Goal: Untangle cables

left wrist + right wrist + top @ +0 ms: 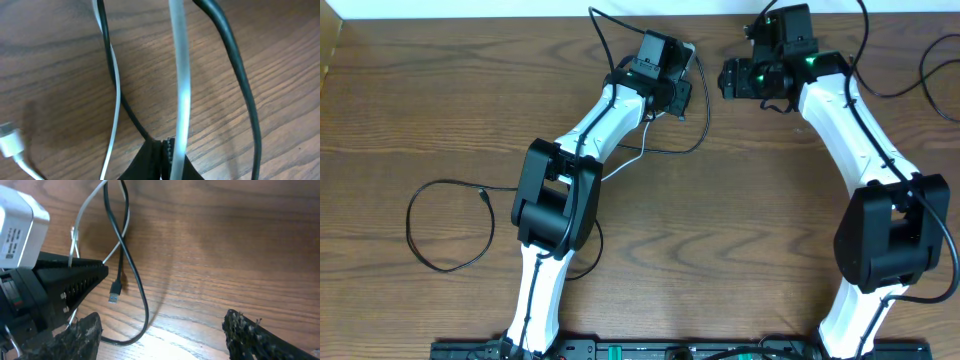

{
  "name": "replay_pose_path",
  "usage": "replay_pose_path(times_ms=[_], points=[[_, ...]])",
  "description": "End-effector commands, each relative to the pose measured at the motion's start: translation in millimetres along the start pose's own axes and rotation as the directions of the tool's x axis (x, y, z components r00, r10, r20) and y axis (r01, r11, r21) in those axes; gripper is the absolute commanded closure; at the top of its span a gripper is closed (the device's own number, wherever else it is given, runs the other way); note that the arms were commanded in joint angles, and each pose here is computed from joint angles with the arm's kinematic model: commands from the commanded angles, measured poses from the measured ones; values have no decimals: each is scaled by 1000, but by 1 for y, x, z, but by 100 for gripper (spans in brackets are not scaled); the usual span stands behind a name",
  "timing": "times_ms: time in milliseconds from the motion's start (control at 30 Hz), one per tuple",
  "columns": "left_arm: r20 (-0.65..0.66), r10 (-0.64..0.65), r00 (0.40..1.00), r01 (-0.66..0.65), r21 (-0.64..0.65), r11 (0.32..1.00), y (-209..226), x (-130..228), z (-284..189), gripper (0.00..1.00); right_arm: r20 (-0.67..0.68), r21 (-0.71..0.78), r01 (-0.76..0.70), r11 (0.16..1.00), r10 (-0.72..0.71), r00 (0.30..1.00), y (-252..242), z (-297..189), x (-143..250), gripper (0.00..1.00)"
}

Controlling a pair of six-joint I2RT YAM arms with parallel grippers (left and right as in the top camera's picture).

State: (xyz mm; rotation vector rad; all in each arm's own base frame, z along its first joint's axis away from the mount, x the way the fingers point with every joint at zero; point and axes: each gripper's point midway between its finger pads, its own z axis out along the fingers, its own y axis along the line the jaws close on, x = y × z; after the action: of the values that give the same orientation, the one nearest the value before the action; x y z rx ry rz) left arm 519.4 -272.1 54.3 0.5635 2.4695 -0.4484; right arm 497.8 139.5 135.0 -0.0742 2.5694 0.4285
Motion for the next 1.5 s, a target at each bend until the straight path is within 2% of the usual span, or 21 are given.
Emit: replay_pose_path(times_ms=[0, 133, 200, 333, 467, 700, 767, 900, 1033, 1100, 1167, 1200, 1267, 1467], points=[[11, -38, 999, 39, -27, 999, 8, -7, -17, 93, -31, -15, 57, 998, -57, 998, 7, 12, 10, 26], [6, -97, 995, 97, -22, 995, 6, -15, -54, 93, -26, -67, 114, 991, -116, 993, 17, 15, 10, 26], [-9, -129, 992, 129, 29, 991, -4, -18, -87, 92, -12, -120, 142, 983, -144, 989, 27, 17, 8, 27], [-21, -169, 985, 170, 74, 983, -16, -19, -119, 92, 24, -202, 194, 960, -193, 981, 43, 17, 4, 27], [-12, -208, 978, 209, 85, 974, -20, -24, -138, 93, 44, -286, 260, 922, -258, 965, 59, 17, 7, 27], [18, -221, 975, 218, 103, 970, -26, -32, -159, 93, 16, -317, 280, 906, -290, 957, 62, 38, 20, 27], [28, -223, 974, 219, 121, 968, -29, -35, -166, 93, 2, -319, 279, 906, -294, 956, 62, 48, 26, 29], [62, -262, 963, 253, 122, 960, -25, -42, -186, 93, -10, -310, 275, 910, -292, 956, 55, 66, 31, 41], [118, -269, 956, 253, 131, 959, -21, -51, -219, 93, -8, -242, 282, 928, -293, 956, 41, 79, 28, 62], [157, -271, 950, 251, 131, 959, -19, -56, -242, 93, -7, -211, 281, 936, -289, 957, 34, 81, 26, 74], [200, -272, 941, 250, 128, 960, -16, -61, -265, 93, -11, -183, 269, 946, -275, 961, 26, 81, 24, 94], [230, -272, 934, 249, 125, 960, -13, -64, -280, 93, -19, -158, 241, 957, -247, 969, 20, 82, 23, 99], [311, -275, 910, 252, 112, 961, -4, -70, -320, 92, -46, -93, 159, 983, -164, 985, 1, 81, 24, 99], [493, -281, 823, 297, 48, 954, 34, -73, -406, 92, -92, -21, 58, 998, -59, 994, -33, 76, 29, 99]])
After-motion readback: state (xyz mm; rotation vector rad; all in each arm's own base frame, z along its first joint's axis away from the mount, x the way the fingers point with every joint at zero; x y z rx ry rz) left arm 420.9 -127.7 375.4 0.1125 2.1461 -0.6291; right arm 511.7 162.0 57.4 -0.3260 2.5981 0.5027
